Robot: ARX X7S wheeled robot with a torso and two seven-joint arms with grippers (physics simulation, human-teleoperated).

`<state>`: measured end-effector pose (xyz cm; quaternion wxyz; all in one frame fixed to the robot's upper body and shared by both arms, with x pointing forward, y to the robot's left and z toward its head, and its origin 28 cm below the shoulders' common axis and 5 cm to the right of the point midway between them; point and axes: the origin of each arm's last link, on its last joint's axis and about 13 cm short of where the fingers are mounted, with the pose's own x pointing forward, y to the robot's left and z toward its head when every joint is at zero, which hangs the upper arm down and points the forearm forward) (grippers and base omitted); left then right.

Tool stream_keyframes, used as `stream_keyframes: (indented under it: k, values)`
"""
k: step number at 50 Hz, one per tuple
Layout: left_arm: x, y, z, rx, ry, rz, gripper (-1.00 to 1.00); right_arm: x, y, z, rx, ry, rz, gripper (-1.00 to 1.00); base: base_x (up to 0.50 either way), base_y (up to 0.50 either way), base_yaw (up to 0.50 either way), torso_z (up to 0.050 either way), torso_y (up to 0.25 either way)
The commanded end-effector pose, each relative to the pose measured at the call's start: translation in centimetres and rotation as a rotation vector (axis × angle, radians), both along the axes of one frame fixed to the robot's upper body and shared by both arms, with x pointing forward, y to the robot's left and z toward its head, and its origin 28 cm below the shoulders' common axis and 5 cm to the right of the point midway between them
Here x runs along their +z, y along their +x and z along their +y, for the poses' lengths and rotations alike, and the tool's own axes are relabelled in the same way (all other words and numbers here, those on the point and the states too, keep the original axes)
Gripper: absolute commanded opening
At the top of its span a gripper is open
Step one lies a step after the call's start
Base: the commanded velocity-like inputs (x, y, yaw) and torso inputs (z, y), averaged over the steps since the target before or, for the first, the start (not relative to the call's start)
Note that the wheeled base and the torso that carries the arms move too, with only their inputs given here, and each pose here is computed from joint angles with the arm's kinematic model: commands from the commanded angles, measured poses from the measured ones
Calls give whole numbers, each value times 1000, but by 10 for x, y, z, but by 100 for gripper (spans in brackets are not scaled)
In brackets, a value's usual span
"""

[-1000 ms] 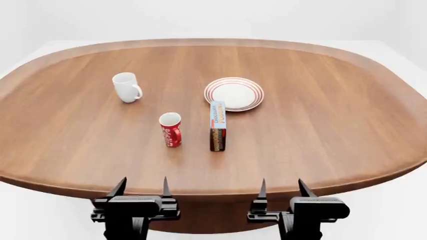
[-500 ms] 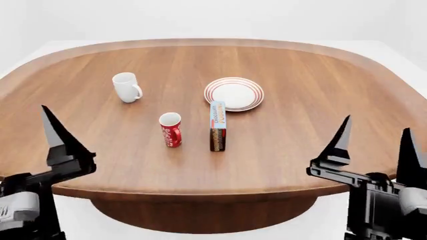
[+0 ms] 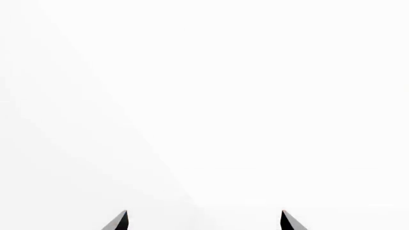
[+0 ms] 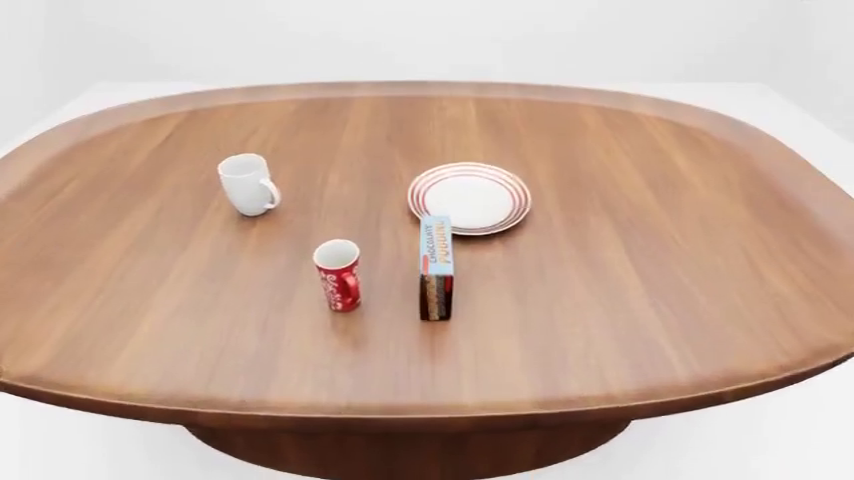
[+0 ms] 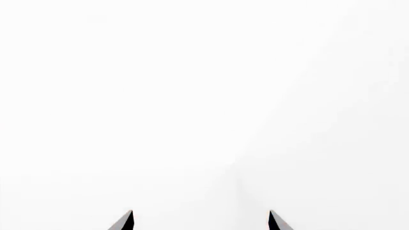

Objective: Pick up the white mug and put it on the plate, and put the chocolate pudding to the right of the plate.

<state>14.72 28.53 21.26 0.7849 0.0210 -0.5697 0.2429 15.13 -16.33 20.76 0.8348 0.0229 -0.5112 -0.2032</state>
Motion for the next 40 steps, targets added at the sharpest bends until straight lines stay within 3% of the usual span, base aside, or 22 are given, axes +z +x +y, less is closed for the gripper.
stream_keyframes:
  k: [1,40]
  values:
    - [6,-8,5,42,2,-43,100,9,-11,-2,-10,-16,-81,100,500,0,0,0,0]
    - [5,-3,4,32,-2,-15,100,1,-3,5,70,-41,3,100,500,0,0,0,0]
